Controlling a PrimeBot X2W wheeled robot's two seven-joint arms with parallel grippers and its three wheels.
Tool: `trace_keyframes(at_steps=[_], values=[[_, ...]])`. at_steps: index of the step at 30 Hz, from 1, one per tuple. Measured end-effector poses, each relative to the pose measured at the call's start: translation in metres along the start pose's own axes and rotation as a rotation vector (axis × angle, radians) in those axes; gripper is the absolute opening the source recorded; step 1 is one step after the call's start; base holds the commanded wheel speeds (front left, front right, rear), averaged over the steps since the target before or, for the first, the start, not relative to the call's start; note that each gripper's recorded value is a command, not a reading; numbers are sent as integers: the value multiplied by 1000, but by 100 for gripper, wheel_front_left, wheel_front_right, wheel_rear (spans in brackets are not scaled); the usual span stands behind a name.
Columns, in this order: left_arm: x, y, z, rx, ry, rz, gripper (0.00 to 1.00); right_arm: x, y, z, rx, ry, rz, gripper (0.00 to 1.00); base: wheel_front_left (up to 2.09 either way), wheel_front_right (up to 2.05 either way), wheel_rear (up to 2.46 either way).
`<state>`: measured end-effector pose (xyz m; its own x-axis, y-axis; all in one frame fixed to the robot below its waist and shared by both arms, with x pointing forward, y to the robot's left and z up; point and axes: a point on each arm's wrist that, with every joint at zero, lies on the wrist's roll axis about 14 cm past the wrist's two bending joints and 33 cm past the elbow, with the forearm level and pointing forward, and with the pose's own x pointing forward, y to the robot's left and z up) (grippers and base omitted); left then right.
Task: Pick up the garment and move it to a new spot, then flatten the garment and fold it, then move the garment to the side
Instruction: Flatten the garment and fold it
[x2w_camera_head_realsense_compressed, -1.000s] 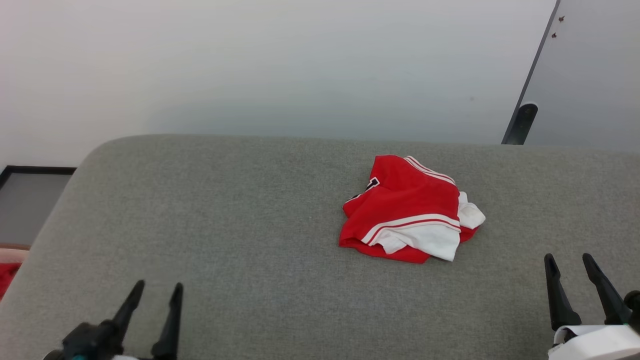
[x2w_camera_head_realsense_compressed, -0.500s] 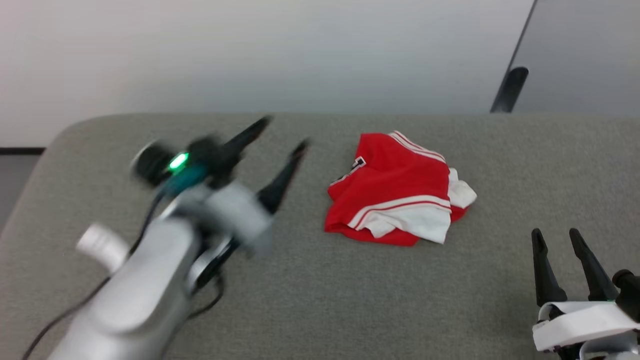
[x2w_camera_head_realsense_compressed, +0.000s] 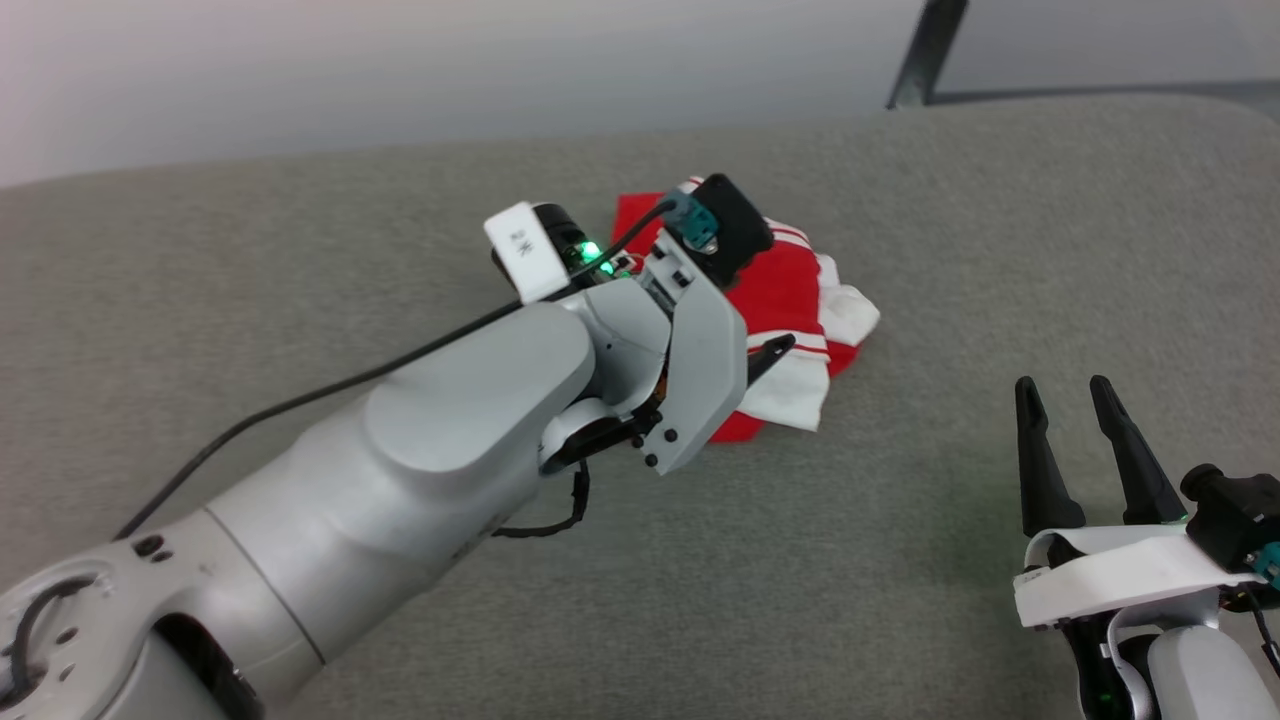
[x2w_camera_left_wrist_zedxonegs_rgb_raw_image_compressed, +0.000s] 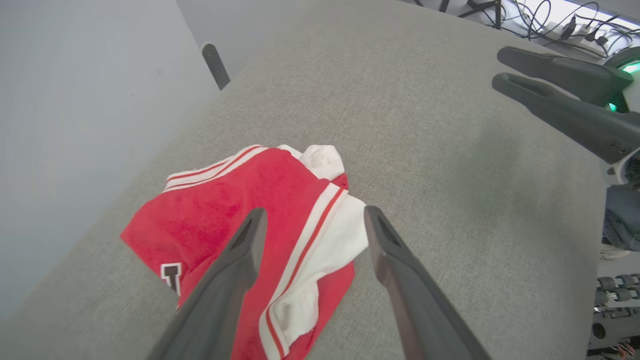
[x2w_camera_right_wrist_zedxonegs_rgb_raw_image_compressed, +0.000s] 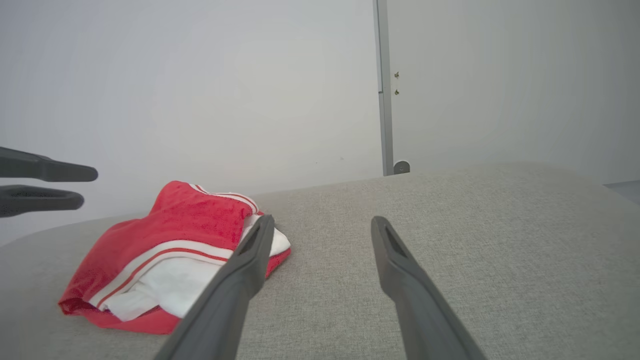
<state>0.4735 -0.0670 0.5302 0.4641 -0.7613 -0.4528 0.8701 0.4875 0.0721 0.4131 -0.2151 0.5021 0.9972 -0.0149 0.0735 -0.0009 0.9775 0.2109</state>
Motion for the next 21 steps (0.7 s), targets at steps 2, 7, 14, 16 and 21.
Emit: trace_keyframes(at_steps=[2,7,14,16,21], values=[[11,-7,-3,-11,33,-41,100,-2,-6,-4,1,10,-20,100,0,0,0],[37,-23,-26,-19,142,-120,100,0,-13,-9,8,20,-56,100,0,0,0],[57,-43,-65,8,262,-179,100,-2,-24,-9,8,23,-92,100,0,0,0],[61,-45,-70,18,272,-185,100,-4,-28,-10,6,25,-107,100,0,0,0],[67,-41,-81,29,290,-175,100,-6,-32,-11,4,31,-122,100,0,0,0]])
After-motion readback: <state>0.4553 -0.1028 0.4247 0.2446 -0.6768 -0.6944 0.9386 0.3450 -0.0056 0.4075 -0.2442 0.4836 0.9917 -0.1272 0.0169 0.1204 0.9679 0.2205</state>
